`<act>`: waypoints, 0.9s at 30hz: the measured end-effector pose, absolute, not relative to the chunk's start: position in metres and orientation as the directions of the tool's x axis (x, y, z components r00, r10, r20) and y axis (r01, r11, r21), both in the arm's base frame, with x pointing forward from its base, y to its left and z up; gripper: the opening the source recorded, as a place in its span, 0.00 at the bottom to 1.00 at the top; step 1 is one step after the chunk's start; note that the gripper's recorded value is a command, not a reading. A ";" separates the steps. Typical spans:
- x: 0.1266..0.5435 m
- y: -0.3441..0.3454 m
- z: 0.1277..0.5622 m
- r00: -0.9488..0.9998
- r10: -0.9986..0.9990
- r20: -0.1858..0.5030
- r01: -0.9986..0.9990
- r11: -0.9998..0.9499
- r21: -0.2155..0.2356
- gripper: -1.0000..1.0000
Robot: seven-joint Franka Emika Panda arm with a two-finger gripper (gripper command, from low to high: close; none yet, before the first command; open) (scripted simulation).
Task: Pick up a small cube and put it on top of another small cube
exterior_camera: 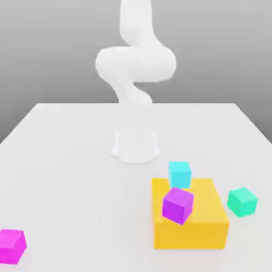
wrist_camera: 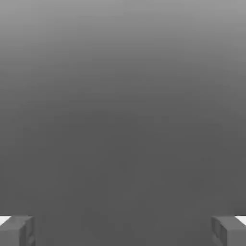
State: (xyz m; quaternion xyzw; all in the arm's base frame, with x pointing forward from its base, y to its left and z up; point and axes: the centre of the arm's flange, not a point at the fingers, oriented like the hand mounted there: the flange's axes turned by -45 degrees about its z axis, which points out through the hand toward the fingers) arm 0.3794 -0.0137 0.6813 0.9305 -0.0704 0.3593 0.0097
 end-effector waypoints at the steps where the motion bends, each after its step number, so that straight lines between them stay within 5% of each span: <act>1: 0.393 -0.021 0.668 0.741 -0.172 0.649 -0.193 -0.980 -0.040 0.50; 14: 0.492 -0.152 0.468 0.582 -0.721 0.376 -0.755 -0.651 -0.078 0.50; 27: 0.465 -0.273 0.247 0.051 -0.996 0.075 -0.998 -0.053 -0.028 0.50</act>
